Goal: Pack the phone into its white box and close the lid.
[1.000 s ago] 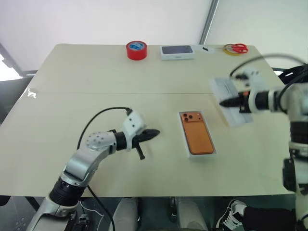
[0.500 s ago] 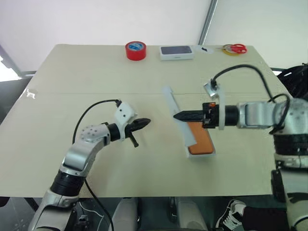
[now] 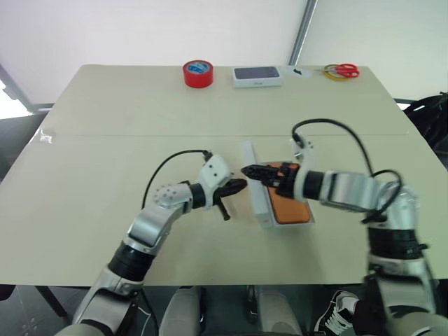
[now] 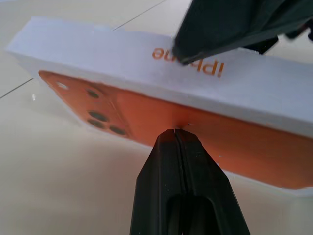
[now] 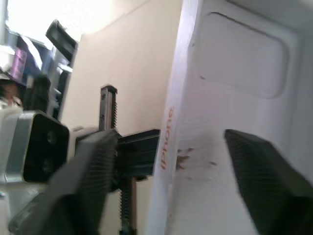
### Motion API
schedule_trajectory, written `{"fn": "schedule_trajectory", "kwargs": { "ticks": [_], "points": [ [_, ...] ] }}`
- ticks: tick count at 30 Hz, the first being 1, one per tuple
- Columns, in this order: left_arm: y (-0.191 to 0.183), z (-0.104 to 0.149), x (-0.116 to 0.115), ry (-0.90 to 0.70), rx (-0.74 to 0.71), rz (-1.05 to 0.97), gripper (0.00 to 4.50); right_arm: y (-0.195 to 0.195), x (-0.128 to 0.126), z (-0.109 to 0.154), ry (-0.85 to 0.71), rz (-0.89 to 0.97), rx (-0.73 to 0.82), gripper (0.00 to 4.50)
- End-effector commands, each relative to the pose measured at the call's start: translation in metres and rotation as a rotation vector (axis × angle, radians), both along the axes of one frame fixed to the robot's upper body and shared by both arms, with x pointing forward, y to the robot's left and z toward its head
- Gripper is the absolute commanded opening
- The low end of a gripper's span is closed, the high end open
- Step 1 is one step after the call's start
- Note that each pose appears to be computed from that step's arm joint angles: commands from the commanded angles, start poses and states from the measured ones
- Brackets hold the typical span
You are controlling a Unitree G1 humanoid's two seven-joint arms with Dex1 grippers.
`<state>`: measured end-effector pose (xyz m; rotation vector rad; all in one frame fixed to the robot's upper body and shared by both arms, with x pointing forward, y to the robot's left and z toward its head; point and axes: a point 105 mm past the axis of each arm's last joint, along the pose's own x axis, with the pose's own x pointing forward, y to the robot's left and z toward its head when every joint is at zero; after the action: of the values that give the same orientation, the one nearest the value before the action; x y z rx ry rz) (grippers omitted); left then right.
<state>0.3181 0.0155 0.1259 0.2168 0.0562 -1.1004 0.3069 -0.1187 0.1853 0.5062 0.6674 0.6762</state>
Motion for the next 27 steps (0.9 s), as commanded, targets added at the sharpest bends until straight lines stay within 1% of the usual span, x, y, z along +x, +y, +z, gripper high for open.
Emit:
{"fn": "schedule_trajectory", "kwargs": {
  "ticks": [1, 4, 6, 7, 9, 10, 12, 13, 15, 18, 24, 27],
  "points": [
    [-0.016, 0.009, 0.000, -0.053, -0.007, -0.024, 0.00, -0.021, -0.005, 0.034, -0.110, 0.039, -0.113, 4.04],
    [-0.026, 0.010, -0.001, -0.054, -0.010, -0.042, 0.00, -0.042, 0.000, 0.038, -0.131, -0.006, -0.202, 4.04],
    [-0.034, 0.010, -0.002, -0.052, -0.013, -0.057, 0.00, -0.059, 0.006, 0.038, -0.153, -0.060, -0.256, 3.52],
    [-0.038, 0.010, -0.002, -0.050, -0.014, -0.064, 0.00, -0.064, 0.007, 0.037, -0.162, -0.072, -0.274, 3.15],
    [-0.044, 0.010, -0.003, -0.051, -0.014, -0.074, 0.00, -0.069, 0.009, 0.036, -0.192, -0.071, -0.319, 2.16],
    [-0.047, 0.011, -0.003, -0.052, -0.017, -0.079, 0.00, -0.072, 0.009, 0.034, -0.208, -0.069, -0.358, 1.57],
    [-0.049, 0.013, -0.002, -0.054, -0.026, -0.075, 0.00, -0.075, 0.009, 0.026, -0.247, -0.054, -0.470, 0.53],
    [-0.048, 0.015, -0.001, -0.055, -0.033, -0.068, 0.00, -0.078, 0.010, 0.021, -0.279, -0.042, -0.558, 0.02],
    [-0.042, 0.019, 0.003, -0.048, -0.049, -0.045, 0.00, -0.082, 0.010, 0.012, -0.331, -0.010, -0.679, 0.02],
    [-0.027, 0.020, 0.012, -0.034, -0.049, 0.019, 0.00, -0.083, 0.011, 0.000, -0.392, 0.049, -0.787, 0.02],
    [0.012, 0.014, 0.039, 0.014, 0.009, 0.195, 0.00, -0.073, 0.019, -0.016, -0.466, 0.118, -0.855, 0.02],
    [0.021, 0.007, 0.046, 0.031, 0.071, 0.234, 0.00, -0.066, 0.023, -0.024, -0.472, 0.135, -0.859, 0.02]
  ]
}}
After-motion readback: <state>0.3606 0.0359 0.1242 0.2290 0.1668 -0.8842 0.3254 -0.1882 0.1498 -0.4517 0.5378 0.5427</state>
